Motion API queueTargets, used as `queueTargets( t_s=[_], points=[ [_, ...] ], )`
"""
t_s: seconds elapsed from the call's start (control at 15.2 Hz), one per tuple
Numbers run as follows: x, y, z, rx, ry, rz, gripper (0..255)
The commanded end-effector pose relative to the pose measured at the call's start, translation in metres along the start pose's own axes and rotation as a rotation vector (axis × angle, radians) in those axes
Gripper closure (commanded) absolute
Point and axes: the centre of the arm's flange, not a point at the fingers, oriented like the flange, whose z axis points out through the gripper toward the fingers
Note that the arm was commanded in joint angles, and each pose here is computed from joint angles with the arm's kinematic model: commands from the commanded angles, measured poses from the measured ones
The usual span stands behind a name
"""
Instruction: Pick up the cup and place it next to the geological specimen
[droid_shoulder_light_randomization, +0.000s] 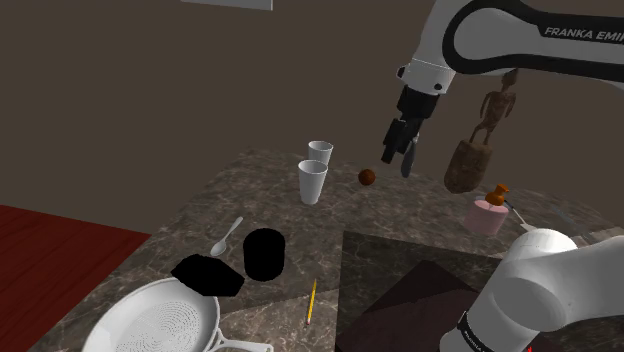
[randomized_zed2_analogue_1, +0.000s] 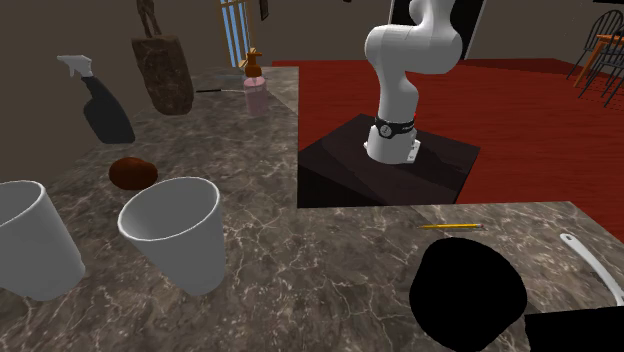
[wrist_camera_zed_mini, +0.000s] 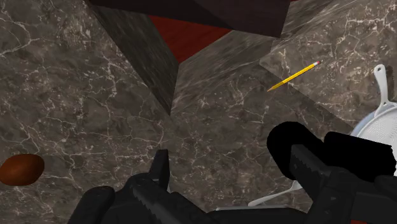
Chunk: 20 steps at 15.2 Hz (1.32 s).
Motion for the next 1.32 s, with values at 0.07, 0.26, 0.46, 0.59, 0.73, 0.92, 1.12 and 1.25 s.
queueTargets(
  t_s=[0.07,0.26,0.46,0.59,0.73,0.92,1.12,1.25],
  points=[
    [0.011,0.002,0.008,-0.005,-0.003,0.0,0],
    [0.044,0.006,0.03,-0.021,-0.012,-0.001,0],
    [0.077,0.011,0.053,-0.037,-0.021,-0.003,0],
    [0.099,0.015,0.069,-0.047,-0.027,-0.003,0],
    [0.12,0.019,0.084,-0.058,-0.033,-0.004,0],
    [0.153,0.025,0.108,-0.074,-0.042,-0.005,0],
    [0.185,0.031,0.131,-0.09,-0.051,-0.006,0],
    [0.206,0.035,0.147,-0.1,-0.057,-0.007,0]
  ],
)
